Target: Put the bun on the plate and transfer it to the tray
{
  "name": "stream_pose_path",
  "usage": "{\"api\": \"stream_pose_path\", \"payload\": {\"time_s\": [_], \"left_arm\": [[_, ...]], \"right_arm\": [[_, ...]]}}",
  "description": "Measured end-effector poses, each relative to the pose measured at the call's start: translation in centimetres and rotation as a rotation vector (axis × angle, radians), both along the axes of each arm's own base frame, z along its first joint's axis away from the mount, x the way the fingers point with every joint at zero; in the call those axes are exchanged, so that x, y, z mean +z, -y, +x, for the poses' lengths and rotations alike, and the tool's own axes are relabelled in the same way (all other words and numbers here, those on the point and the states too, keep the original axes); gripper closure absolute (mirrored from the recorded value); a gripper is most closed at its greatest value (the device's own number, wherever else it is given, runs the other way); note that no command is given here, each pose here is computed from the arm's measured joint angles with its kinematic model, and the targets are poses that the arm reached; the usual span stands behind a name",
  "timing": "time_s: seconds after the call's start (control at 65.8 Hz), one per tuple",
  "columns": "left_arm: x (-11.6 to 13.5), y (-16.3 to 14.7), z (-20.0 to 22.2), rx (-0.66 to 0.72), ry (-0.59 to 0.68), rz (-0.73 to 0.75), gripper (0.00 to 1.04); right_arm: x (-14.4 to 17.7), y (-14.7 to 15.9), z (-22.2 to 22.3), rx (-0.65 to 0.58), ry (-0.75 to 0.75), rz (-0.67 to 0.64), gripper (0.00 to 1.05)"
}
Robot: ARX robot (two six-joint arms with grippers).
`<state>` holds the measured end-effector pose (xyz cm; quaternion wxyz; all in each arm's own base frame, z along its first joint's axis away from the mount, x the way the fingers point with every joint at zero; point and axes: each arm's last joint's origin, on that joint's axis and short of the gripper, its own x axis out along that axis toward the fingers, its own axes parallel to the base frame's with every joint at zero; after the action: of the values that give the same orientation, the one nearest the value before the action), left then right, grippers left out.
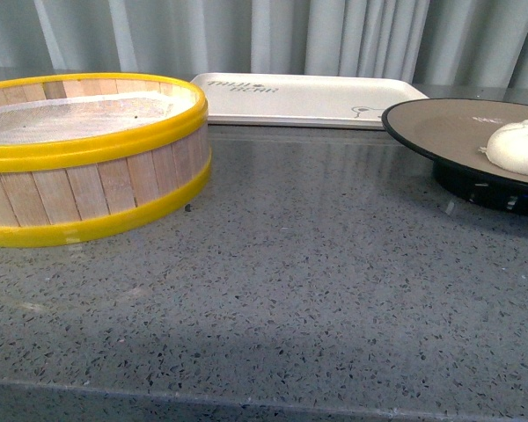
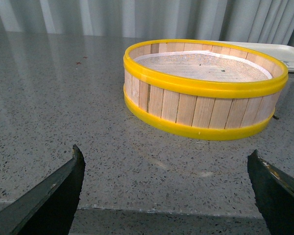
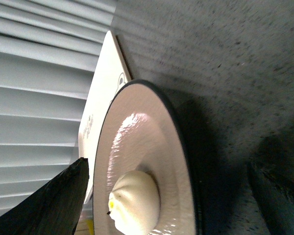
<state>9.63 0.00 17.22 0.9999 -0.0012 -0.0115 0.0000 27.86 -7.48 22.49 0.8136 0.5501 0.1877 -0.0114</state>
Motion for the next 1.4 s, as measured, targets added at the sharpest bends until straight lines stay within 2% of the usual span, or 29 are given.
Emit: {"api": "stream_pose_path", "payload": {"time_s": [0.167,0.365,0.928,1.125,1.399], "left_arm": [[0.0,0.0,0.0,0.000,0.000,0.000,0.07],[0.0,0.0,0.0,0.000,0.000,0.000,0.07],[0.0,0.0,0.0,0.000,0.000,0.000,0.07],[0.0,0.0,0.0,0.000,0.000,0.000,0.07],[0.0,0.0,0.0,0.000,0.000,0.000,0.07]], "right_arm": [[-0.8,-2.1,1.4,0.090,-0.024,0.074,0.08],[-0.8,-3.9,1.4,0.139,-0.022,0.098,0.10],[-1.0,-3.4,0.6,0.122,-0.037,0.078,1.00],[-0.8,-3.5,0.2,0.141,-0.010,0.073,1.02],[1.0,-3.3,0.1,0.146,0.092,0.084,1.02]]}}
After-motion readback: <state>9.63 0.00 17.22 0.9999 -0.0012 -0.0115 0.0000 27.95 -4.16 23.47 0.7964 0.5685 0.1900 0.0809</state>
